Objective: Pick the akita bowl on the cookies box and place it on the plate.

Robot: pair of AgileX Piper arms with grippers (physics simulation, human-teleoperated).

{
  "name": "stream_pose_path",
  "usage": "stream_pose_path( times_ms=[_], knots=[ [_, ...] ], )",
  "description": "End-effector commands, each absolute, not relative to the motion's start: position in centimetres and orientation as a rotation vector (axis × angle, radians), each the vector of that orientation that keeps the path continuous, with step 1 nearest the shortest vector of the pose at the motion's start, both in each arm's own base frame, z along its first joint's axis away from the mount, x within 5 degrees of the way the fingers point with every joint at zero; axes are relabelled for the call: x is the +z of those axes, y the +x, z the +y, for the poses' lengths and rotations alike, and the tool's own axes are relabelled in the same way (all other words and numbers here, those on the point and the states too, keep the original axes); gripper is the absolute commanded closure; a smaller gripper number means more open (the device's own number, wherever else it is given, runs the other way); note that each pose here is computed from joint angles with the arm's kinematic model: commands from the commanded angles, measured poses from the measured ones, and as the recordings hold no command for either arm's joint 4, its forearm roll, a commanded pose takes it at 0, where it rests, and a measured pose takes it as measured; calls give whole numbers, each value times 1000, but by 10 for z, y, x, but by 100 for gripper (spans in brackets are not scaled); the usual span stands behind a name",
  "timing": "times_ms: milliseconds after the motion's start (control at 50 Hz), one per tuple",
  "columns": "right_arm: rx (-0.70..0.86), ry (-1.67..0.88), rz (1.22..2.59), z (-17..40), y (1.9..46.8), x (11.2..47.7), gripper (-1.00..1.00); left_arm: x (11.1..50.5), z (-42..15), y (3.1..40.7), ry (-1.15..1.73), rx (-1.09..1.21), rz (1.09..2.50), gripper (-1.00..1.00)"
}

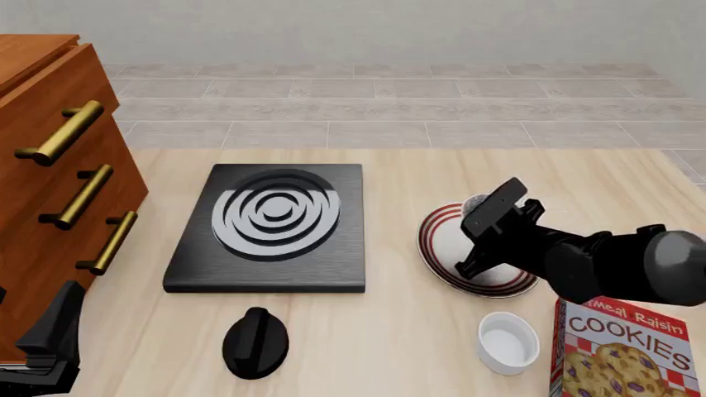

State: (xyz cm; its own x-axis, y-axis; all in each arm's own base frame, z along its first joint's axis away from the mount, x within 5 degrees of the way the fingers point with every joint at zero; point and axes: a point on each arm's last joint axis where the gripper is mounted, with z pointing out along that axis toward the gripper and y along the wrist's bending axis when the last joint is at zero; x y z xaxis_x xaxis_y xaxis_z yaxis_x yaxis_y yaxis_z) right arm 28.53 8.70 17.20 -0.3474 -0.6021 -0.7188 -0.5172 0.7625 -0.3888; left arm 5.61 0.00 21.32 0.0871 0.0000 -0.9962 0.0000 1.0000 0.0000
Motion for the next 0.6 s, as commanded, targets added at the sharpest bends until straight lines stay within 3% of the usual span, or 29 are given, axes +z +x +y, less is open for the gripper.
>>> stream_pose_path(
  times_ms=[20, 240, 260, 600],
  knots=[
    [-115, -844, 2006, 88, 288, 173, 100, 213, 0, 56, 0, 0, 1484, -100],
    [-116, -842, 1992, 88, 287, 174, 100, 213, 0, 56, 0, 0, 1484, -100],
    [-112, -843, 1997, 89, 287, 173, -100, 213, 0, 56, 0, 0, 1484, -100],
    [-94, -849, 2006, 94, 285, 171, -100, 213, 0, 56, 0, 0, 1484, -100]
  ],
)
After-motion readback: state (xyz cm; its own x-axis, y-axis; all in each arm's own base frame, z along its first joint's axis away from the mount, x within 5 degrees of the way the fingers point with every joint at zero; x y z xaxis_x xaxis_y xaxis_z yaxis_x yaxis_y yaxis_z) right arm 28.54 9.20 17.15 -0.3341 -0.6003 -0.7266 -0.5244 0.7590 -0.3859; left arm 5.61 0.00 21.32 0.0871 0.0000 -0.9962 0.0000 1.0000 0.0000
